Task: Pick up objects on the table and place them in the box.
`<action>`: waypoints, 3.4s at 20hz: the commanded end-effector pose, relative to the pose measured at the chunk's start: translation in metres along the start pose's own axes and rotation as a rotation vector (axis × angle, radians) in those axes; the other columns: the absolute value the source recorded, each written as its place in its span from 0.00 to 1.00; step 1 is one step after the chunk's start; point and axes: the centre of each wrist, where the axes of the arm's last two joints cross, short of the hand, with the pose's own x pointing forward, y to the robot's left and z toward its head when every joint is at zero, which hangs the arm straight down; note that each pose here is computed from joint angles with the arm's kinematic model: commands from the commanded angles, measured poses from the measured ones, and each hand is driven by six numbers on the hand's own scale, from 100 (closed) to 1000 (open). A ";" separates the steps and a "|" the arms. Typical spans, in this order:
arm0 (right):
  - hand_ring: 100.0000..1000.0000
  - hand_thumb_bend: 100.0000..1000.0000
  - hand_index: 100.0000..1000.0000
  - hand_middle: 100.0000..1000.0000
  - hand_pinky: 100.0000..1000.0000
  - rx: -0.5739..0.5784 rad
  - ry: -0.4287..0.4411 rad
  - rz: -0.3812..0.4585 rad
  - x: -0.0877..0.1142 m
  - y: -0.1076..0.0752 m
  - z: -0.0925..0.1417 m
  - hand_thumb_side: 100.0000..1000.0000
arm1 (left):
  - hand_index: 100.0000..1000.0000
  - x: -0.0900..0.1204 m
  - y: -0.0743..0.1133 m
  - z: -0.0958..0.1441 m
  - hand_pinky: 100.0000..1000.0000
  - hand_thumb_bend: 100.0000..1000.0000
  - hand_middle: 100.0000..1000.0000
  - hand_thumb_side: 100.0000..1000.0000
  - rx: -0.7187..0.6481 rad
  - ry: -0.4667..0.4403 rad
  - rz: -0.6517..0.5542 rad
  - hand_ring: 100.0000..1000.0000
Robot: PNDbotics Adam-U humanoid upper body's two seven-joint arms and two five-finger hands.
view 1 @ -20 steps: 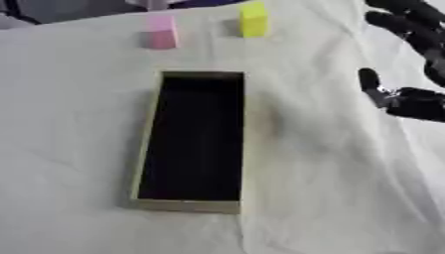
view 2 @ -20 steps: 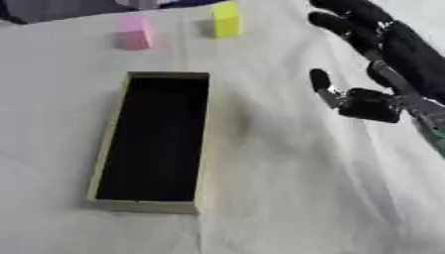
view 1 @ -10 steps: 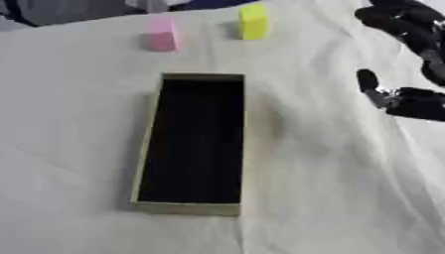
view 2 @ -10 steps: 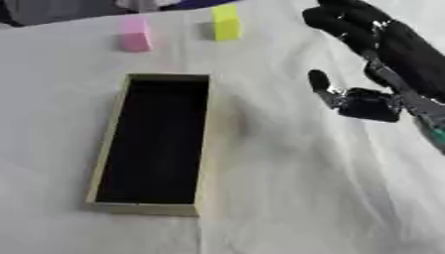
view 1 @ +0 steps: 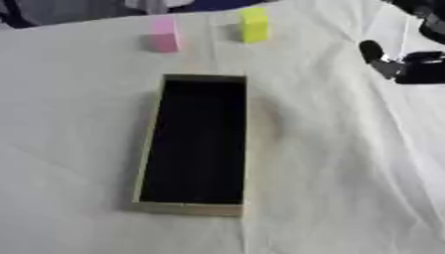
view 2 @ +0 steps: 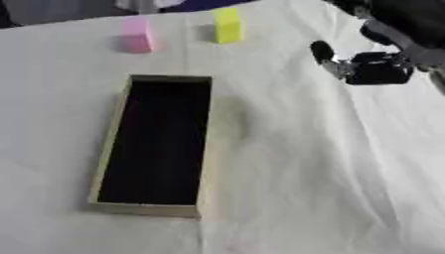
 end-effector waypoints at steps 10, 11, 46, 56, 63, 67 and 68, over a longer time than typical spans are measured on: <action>1.00 0.00 1.00 0.95 0.94 0.187 0.101 -0.016 -0.011 -0.037 -0.028 0.15 | 0.83 0.007 0.001 -0.007 0.55 0.06 0.59 0.80 -0.041 -0.019 -0.021 0.54; 1.00 0.00 1.00 0.95 0.94 0.194 0.105 -0.017 -0.015 -0.037 -0.030 0.16 | 0.83 0.007 0.001 -0.007 0.55 0.06 0.59 0.80 -0.042 -0.021 -0.021 0.54; 1.00 0.00 1.00 0.85 0.94 0.095 0.309 -0.012 -0.082 -0.018 -0.064 0.10 | 0.83 0.008 -0.006 -0.019 0.55 0.03 0.59 0.84 -0.079 -0.078 -0.024 0.50; 1.00 0.00 1.00 0.83 0.94 0.016 0.356 -0.028 -0.075 -0.024 -0.073 0.13 | 0.83 0.009 -0.008 -0.021 0.55 0.02 0.58 0.84 -0.090 -0.087 -0.025 0.50; 1.00 0.00 1.00 0.84 0.95 0.017 0.360 -0.020 -0.076 -0.022 -0.078 0.15 | 0.83 0.008 -0.008 -0.020 0.55 0.02 0.58 0.84 -0.090 -0.084 -0.028 0.49; 1.00 0.00 1.00 0.84 0.95 0.016 0.351 -0.019 -0.075 -0.023 -0.081 0.17 | 0.83 0.008 -0.009 -0.021 0.54 0.02 0.58 0.84 -0.090 -0.084 -0.028 0.49; 1.00 0.00 1.00 0.85 0.95 0.018 0.347 -0.021 -0.075 -0.023 -0.081 0.18 | 0.83 0.008 -0.009 -0.021 0.54 0.02 0.58 0.84 -0.090 -0.084 -0.028 0.49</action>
